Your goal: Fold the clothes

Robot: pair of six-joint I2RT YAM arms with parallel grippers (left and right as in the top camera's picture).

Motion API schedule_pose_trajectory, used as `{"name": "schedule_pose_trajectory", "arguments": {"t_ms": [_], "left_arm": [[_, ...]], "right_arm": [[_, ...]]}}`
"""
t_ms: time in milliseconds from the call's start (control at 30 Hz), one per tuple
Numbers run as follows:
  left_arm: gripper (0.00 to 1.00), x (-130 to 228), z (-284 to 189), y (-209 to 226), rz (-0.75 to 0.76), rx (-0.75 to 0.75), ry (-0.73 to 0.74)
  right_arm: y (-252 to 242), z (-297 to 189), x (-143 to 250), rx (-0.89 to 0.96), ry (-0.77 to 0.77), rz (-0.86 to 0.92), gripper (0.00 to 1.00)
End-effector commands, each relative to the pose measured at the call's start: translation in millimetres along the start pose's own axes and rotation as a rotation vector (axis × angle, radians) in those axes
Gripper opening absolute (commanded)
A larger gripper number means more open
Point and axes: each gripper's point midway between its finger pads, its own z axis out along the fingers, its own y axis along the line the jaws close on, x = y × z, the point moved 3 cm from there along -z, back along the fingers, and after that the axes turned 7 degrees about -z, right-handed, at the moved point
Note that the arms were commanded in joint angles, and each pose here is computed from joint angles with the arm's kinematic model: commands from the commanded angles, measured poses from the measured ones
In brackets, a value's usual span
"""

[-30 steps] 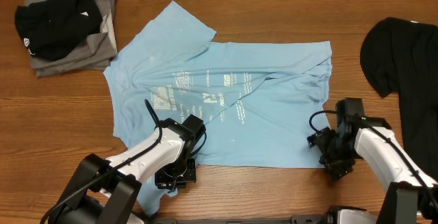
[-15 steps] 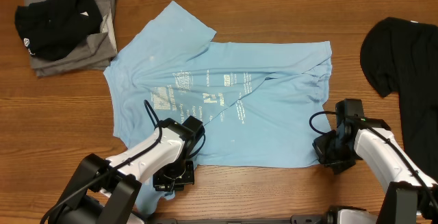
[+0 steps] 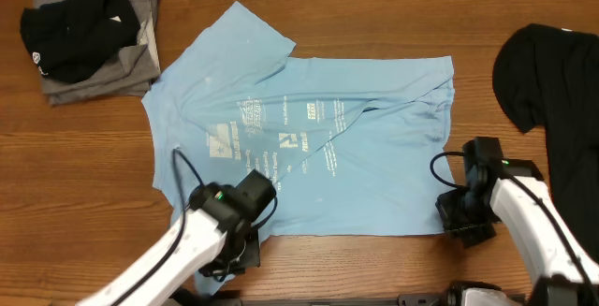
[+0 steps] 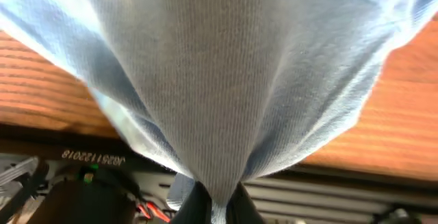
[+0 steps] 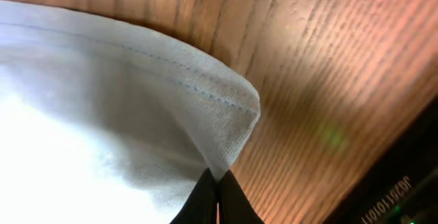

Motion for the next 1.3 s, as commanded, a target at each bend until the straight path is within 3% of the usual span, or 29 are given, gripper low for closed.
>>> {"name": "schedule_pose_trajectory", "arguments": {"t_ms": [0, 600, 800, 1267], "left_arm": [[0.04, 7, -20, 3, -0.055, 0.075, -0.071], [0.04, 21, -51, 20, -0.049, 0.209, -0.182], [0.04, 10, -85, 21, -0.045, 0.233, -0.305], [0.04, -21, -117, 13, -0.059, 0.235, -0.503]], "right_arm": [[1, -25, -6, -0.074, -0.077, 0.057, 0.04], [-38, -120, 5, -0.327, -0.319, 0.117, 0.04], [-39, -127, 6, -0.347, -0.330, 0.119, 0.04], [15, -156, -16, -0.590, -0.412, 0.059, 0.04]]}}
